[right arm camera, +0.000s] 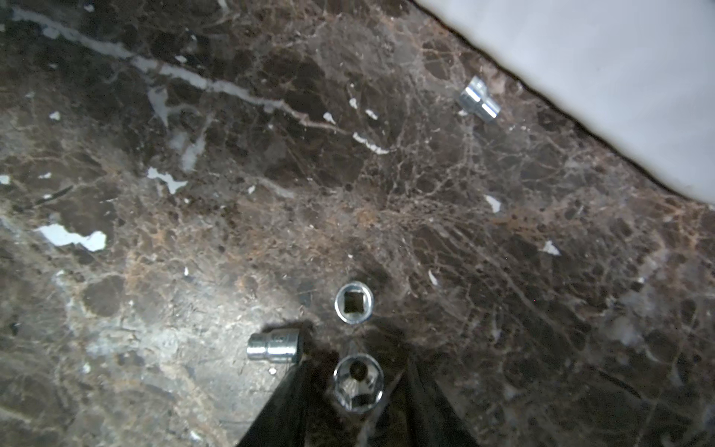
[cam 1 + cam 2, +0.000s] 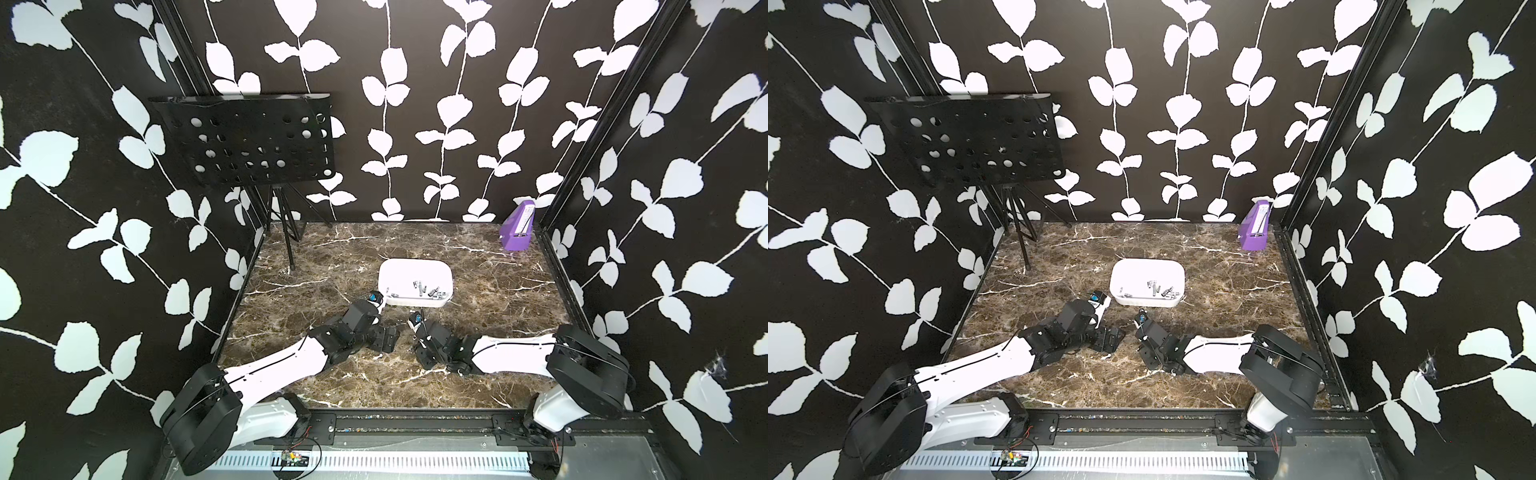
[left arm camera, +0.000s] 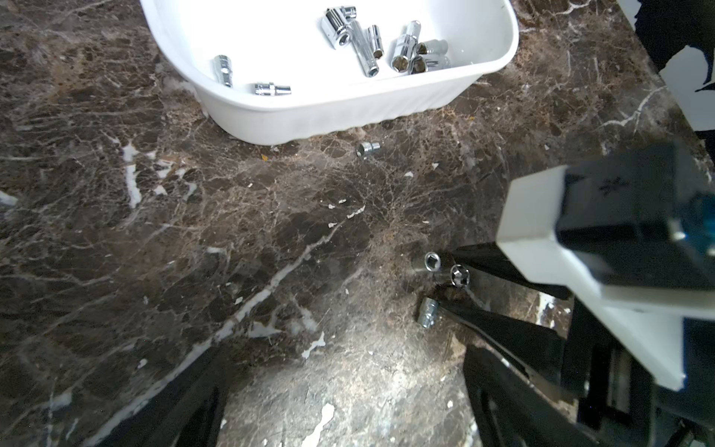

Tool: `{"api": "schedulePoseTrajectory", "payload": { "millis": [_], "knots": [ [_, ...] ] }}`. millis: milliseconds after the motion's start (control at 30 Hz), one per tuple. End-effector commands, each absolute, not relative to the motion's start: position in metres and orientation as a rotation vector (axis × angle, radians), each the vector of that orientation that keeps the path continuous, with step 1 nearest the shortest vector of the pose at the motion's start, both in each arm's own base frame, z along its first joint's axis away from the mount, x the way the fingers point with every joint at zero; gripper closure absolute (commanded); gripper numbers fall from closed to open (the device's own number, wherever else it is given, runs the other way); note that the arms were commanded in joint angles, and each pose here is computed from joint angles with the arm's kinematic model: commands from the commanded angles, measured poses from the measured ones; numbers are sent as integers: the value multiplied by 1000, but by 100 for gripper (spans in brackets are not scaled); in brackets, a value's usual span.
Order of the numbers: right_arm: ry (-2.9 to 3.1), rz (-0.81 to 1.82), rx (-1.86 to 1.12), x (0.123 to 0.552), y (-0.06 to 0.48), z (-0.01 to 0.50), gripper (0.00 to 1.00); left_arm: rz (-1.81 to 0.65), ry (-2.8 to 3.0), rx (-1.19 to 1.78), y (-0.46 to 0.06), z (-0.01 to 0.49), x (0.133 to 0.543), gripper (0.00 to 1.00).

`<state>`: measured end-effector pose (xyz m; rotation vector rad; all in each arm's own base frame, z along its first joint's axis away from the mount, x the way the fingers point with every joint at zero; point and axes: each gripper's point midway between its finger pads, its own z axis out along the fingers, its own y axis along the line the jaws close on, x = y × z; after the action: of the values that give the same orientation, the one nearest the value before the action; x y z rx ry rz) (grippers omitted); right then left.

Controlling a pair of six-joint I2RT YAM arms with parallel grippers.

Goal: Put the socket on the desktop into the storage box
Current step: Pick up the socket head from the center of the board.

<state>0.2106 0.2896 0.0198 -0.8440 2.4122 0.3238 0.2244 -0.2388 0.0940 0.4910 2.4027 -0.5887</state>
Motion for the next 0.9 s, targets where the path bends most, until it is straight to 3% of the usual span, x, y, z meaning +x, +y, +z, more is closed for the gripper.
{"api": "schedulePoseTrajectory", "payload": {
  "millis": [0, 867],
  "knots": [
    [2399, 304, -838, 216, 295, 24, 57, -585, 2396, 487, -238, 97, 224, 6],
    [2435, 228, -856, 218, 290, 9, 68, -588, 2400, 489, -238, 96, 223, 6]
  ]
}}
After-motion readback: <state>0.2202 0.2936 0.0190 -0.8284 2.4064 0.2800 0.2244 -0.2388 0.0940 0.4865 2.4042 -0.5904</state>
